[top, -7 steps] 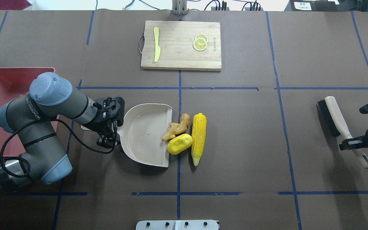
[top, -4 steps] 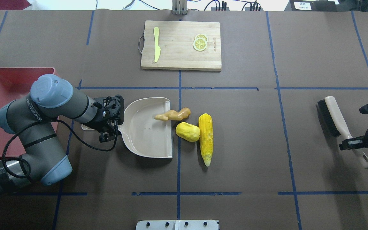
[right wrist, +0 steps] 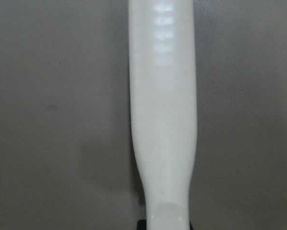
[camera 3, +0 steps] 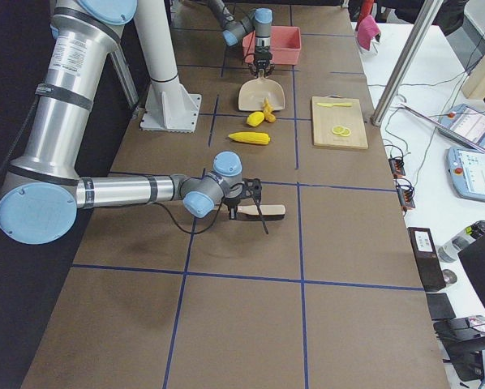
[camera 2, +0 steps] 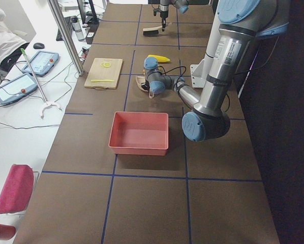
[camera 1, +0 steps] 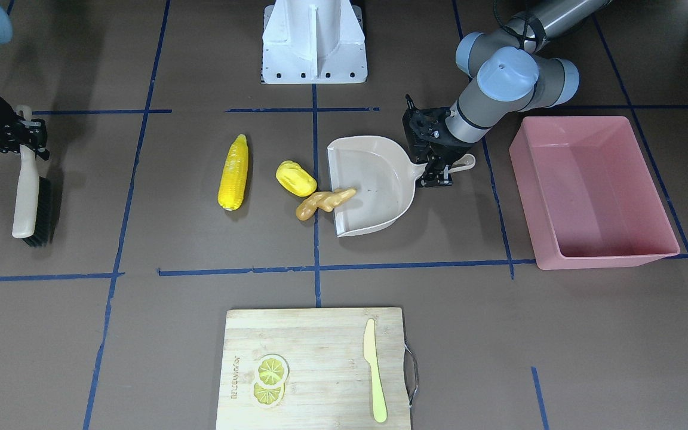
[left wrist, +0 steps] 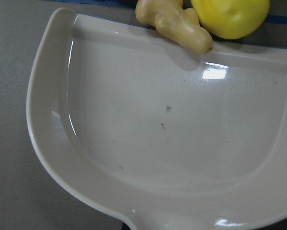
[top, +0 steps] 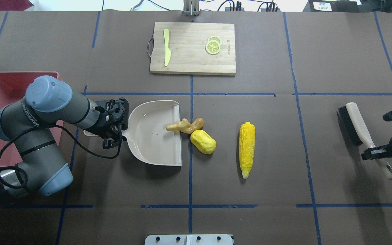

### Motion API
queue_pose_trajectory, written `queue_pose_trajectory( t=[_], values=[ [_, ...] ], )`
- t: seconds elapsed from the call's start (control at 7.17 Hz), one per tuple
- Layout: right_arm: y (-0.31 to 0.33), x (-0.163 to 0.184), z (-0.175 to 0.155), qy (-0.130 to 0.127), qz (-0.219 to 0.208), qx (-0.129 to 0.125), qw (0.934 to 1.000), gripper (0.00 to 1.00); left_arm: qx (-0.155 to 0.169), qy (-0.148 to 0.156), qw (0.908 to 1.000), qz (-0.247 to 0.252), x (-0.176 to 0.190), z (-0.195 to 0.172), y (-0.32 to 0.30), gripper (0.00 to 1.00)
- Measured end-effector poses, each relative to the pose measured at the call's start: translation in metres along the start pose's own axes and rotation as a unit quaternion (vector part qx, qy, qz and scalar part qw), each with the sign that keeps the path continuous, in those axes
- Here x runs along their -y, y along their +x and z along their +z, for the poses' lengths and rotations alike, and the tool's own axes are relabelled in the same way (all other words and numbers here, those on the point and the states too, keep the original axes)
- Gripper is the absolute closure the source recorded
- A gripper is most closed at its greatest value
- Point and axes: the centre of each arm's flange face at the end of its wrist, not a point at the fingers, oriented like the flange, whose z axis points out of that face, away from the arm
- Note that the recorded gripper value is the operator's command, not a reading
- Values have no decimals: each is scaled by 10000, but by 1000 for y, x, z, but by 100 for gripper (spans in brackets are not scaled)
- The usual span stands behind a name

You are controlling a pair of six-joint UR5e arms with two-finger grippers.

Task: Sweep and dump trash into bin
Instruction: 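Drag the dustpan with the left gripper toward the robot, away from the produce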

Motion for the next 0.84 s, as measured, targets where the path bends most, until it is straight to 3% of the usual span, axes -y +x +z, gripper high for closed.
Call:
queue_pose_trajectory(
  t=[0.56,0.84],
  values=[
    [-7,2,-1,-41,34,59,10000,100,-1,-164,9999,-25,1,-8,-1,97],
    [-23,7,-7,-140,113,27,9998,100,-32,-538,9983,230,17,-25,10,97]
  ],
)
